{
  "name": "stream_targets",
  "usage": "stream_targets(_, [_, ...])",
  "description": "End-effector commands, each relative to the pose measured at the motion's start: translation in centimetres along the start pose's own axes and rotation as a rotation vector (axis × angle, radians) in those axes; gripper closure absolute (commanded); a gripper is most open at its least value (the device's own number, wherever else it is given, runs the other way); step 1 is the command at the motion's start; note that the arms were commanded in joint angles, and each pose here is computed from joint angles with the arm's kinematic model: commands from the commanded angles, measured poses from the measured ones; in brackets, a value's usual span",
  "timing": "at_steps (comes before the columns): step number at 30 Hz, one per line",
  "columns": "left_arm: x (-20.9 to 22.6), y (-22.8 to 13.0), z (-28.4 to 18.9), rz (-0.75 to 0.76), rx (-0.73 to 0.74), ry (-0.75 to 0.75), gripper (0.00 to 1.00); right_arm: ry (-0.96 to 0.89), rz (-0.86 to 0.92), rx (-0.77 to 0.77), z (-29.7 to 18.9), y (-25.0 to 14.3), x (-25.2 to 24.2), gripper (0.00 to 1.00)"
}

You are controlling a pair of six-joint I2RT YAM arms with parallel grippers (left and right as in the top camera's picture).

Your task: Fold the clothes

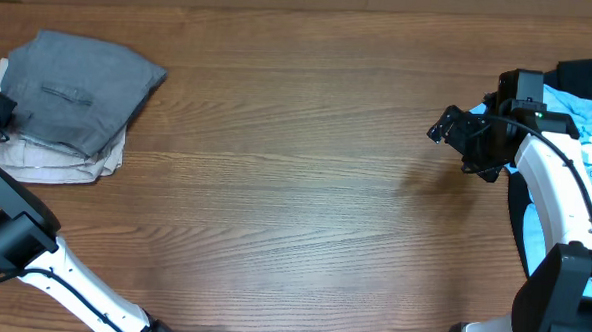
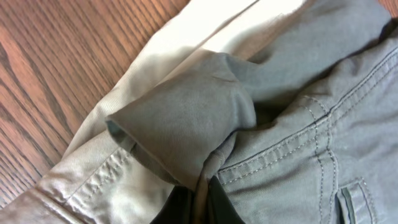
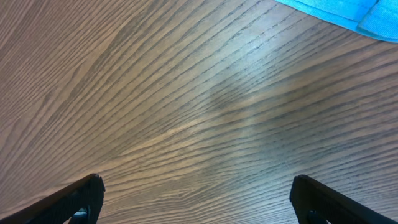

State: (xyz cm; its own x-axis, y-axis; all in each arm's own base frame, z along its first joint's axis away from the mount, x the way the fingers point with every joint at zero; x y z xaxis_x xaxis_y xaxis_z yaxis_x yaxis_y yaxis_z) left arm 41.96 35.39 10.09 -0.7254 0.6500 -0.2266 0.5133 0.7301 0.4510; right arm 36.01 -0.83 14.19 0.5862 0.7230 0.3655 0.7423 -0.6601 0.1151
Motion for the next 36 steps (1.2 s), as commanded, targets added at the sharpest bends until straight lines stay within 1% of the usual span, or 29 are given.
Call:
stream_targets(1, [-1.5, 3.0, -4.6, 0.104, -0.115, -0.014, 0.96, 0.007, -0.007, -0.015, -0.3, 0.3, 0.3, 0.0])
stream_targets(7, [-2.7, 4.8, -9.7, 0.119, -0.217, -0.035, 0.96, 0.007, -0.007, -0.015, -0.3, 0.3, 0.3, 0.0])
stream_targets(10, [-2.7, 4.8, -11.1, 0.101, -0.222, -0.024, 0.96, 0.007, -0.007, -0.015, -0.3, 0.3, 0.3, 0.0])
stream_targets(13, [-1.7, 3.9, -11.0, 0.056, -0.184, 0.038, 0.96, 0.007, -0.007, -0.015, -0.3, 0.3, 0.3, 0.0])
stream_targets(18, [1.3, 1.7, -10.3, -0.073, -0.105, 0.225, 0.96, 0.007, -0.007, -0.015, -0.3, 0.3, 0.3, 0.0])
stream_targets(21, [2.5, 0.6, -9.8, -0.148, -0.071, 0.268, 0.96, 0.007, -0.007, -0.015, -0.3, 0.3, 0.3, 0.0])
stream_targets(24, [3.5, -0.5, -9.2, -0.183, -0.05, 0.317, 0.94, 0.007, -0.007, -0.015, -0.3, 0.3, 0.3, 0.0])
stream_targets(25, [3.6, -0.7, -9.0, -0.183, -0.045, 0.324, 0.87, 0.007, -0.007, -0.015, -0.3, 0.3, 0.3, 0.0])
stream_targets(26, [3.8, -1.0, -8.7, -0.182, -0.035, 0.33, 0.46, 0.007, -0.007, -0.015, -0.3, 0.3, 0.3, 0.0])
stream_targets(27, [3.8, -1.1, -8.7, -0.178, -0.034, 0.331, 0.31, 0.007, -0.007, -0.015, -0.3, 0.3, 0.3, 0.0])
stream_targets(28, [3.8, -1.0, -8.7, -0.168, -0.034, 0.33, 0.2, 0.007, -0.007, -0.015, -0.3, 0.3, 0.3, 0.0])
stream_targets(29, [3.8, -0.8, -8.9, -0.163, -0.039, 0.329, 0.15, 0.007, -0.007, -0.015, -0.3, 0.3, 0.3, 0.0])
stream_targets(30, [3.8, -0.6, -9.3, -0.161, -0.041, 0.329, 0.11, 0.007, -0.007, -0.015, -0.3, 0.3, 0.3, 0.0])
stream_targets(32, [3.4, 0.0, -10.8, -0.162, -0.049, 0.323, 0.09, 0.007, -0.007, -0.015, -0.3, 0.3, 0.3, 0.0])
stream_targets(33, [3.1, 0.2, -11.3, -0.157, -0.054, 0.311, 0.09, 0.007, -0.007, -0.015, -0.3, 0.3, 0.3, 0.0])
stream_targets(34, [2.6, 0.3, -11.6, -0.145, -0.049, 0.279, 0.13, 0.007, -0.007, -0.015, -0.3, 0.3, 0.3, 0.0])
stream_targets(35, [1.9, 0.2, -11.7, -0.137, -0.041, 0.241, 0.2, 0.007, -0.007, -0.015, -0.3, 0.3, 0.3, 0.0])
stream_targets(36, [1.2, -0.1, -11.7, -0.129, -0.023, 0.196, 0.41, 0.007, -0.007, -0.015, -0.3, 0.3, 0.3, 0.0])
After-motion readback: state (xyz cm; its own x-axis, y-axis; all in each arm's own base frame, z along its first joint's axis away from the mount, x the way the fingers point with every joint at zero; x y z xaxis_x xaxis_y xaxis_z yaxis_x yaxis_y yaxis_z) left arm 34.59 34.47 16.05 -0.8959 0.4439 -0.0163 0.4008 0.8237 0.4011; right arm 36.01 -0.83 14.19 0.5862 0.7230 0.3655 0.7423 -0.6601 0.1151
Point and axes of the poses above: each gripper's point midway between its finger pads, its own z axis out along the fingers, its own x axis along the line the jaws close on, y = z × x, the point moved 4 cm from there along -z, back along the fingers, and after that the axes turned 10 degrees about z, right-handed, at the moved point
